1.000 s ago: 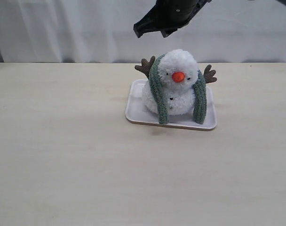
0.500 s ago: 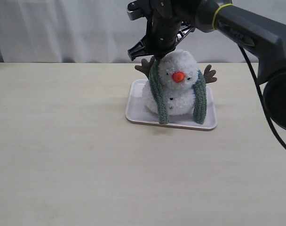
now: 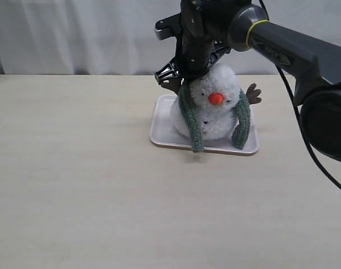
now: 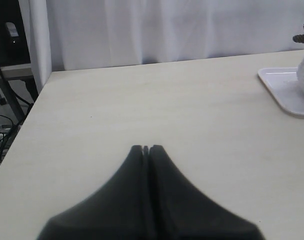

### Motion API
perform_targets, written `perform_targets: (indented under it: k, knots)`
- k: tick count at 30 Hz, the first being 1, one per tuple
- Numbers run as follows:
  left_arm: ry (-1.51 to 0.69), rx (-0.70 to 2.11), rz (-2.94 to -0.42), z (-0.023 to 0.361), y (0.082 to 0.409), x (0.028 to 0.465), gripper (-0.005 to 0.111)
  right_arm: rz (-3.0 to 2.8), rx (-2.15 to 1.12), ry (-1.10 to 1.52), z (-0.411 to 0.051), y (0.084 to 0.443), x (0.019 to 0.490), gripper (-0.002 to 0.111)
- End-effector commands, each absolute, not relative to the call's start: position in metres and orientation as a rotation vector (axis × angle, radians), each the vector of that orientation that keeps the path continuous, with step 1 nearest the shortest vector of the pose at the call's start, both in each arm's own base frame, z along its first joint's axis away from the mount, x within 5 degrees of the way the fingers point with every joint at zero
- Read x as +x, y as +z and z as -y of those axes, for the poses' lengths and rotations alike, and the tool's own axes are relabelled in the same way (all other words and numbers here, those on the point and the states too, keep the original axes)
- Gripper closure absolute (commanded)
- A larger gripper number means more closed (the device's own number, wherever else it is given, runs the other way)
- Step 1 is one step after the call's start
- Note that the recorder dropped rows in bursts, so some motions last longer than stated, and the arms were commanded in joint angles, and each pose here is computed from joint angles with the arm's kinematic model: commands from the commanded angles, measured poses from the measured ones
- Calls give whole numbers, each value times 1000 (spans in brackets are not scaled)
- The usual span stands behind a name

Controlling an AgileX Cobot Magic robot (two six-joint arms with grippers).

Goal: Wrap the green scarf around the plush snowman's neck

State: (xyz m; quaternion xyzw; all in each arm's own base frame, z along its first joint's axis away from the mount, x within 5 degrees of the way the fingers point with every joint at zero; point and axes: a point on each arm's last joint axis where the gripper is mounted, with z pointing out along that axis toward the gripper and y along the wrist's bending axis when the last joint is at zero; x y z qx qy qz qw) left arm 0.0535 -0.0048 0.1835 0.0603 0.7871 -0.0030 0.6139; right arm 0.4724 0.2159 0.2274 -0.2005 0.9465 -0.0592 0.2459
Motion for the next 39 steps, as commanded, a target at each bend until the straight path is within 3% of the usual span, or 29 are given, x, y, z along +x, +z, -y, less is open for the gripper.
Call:
perform_targets:
  k: [1, 19, 39]
  knots:
    - [-10, 128, -1804, 5, 184, 54, 107, -2595, -561, -155, -215, 225, 473, 104]
    - [-10, 128, -1804, 5, 184, 54, 107, -2552, -552, -150, -204, 289, 450, 104]
    - [-10, 128, -1802, 5, 184, 54, 107, -2610, -679, 27, -217, 232, 445, 104]
